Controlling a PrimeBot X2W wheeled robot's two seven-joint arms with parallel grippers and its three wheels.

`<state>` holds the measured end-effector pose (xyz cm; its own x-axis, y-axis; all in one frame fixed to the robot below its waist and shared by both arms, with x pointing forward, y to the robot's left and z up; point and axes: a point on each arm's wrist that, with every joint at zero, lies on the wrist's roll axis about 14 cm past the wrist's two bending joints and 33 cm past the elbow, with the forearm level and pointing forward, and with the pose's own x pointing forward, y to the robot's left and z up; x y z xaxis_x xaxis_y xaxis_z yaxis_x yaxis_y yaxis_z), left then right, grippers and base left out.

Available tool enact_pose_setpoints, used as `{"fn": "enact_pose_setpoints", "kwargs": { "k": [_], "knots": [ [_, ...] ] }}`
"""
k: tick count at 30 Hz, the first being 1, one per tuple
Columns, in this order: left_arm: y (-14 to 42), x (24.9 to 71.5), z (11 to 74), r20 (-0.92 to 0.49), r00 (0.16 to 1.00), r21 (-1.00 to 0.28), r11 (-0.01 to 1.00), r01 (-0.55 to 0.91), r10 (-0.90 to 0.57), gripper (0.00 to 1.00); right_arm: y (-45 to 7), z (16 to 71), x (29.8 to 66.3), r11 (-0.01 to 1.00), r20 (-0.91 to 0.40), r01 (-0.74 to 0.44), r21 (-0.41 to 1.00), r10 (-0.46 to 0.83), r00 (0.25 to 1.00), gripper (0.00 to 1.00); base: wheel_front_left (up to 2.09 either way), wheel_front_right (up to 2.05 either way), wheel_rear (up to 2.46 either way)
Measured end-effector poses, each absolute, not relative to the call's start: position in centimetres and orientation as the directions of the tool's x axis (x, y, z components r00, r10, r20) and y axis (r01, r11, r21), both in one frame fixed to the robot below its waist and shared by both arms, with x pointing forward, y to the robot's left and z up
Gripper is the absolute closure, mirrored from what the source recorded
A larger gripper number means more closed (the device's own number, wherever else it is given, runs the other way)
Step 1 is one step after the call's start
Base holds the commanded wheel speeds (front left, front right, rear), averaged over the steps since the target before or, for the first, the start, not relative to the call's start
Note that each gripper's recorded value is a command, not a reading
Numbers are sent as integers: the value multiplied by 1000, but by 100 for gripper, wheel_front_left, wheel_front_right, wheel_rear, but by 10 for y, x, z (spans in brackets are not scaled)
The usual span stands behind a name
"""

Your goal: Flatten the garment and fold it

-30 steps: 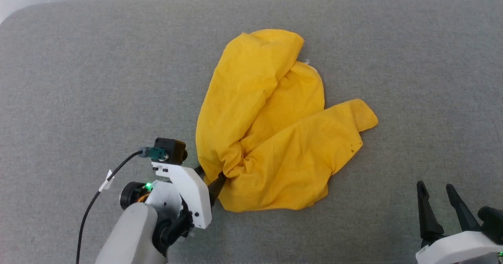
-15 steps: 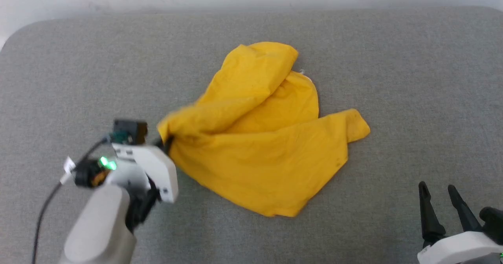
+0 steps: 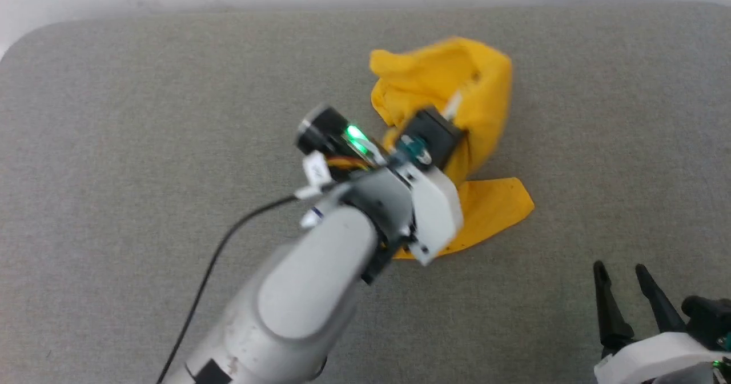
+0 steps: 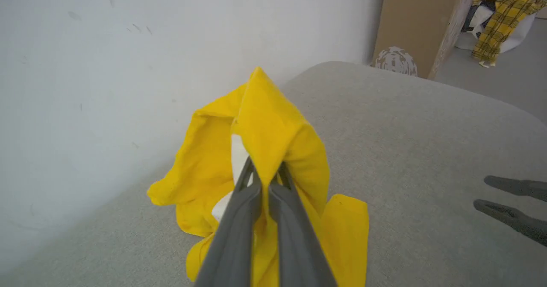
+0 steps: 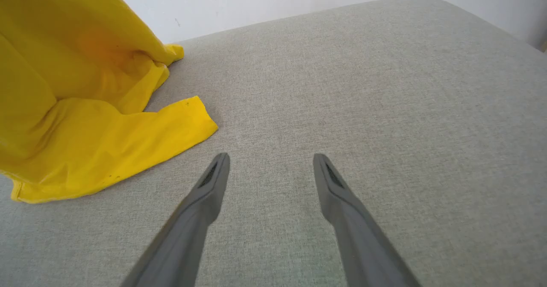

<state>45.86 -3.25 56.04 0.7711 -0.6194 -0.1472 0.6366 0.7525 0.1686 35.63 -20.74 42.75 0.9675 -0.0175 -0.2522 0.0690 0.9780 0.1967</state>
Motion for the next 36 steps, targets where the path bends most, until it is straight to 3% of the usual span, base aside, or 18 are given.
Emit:
{"fn": "enact_pose_setpoints", "kwargs": {
  "k": [3, 4, 6, 7, 12, 18, 22, 29, 36],
  "knots": [
    [-51, 441, 518, -253, 706, 156, 692, 705, -662, 100, -206, 426, 357, 977, -257, 69, 200, -15, 966, 0, 0, 0, 0],
    [-56, 432, 502, -284, 682, 136, 676, 724, -674, 82, -207, 424, 357, 977, -260, 73, 203, -18, 965, 0, 0, 0, 0],
    [-67, 412, 476, -333, 631, 66, 650, 757, -701, 21, -208, 422, 356, 975, -267, 82, 206, -24, 963, 0, 0, 0, 0],
    [-72, 403, 465, -354, 606, 28, 639, 768, -713, 0, -210, 421, 356, 975, -269, 87, 206, -29, 963, 0, 0, 0, 0],
    [-81, 387, 450, -347, 583, -91, 645, 758, -734, 0, -214, 409, 354, 972, -297, 109, 208, -43, 954, 0, 0, 0, 0],
    [-69, 414, 489, -213, 680, -127, 710, 692, -701, 0, -206, 409, 361, 973, -292, 84, 214, -19, 956, 0, 0, 0, 0],
    [-47, 433, 512, -159, 738, -74, 754, 653, -655, 0, -199, 411, 366, 974, -283, 61, 219, 3, 959, 0, 0, 0, 0],
    [9, 437, 480, -368, 734, 24, 783, 621, -571, 0, -186, 414, 374, 974, -277, 19, 225, 45, 960, 0, 0, 0, 0],
    [-2, 431, 471, -430, 654, 56, 704, 708, -623, 0, -182, 409, 375, 973, -290, 12, 229, 56, 955, 0, 0, 0, 0]
  ]
}}
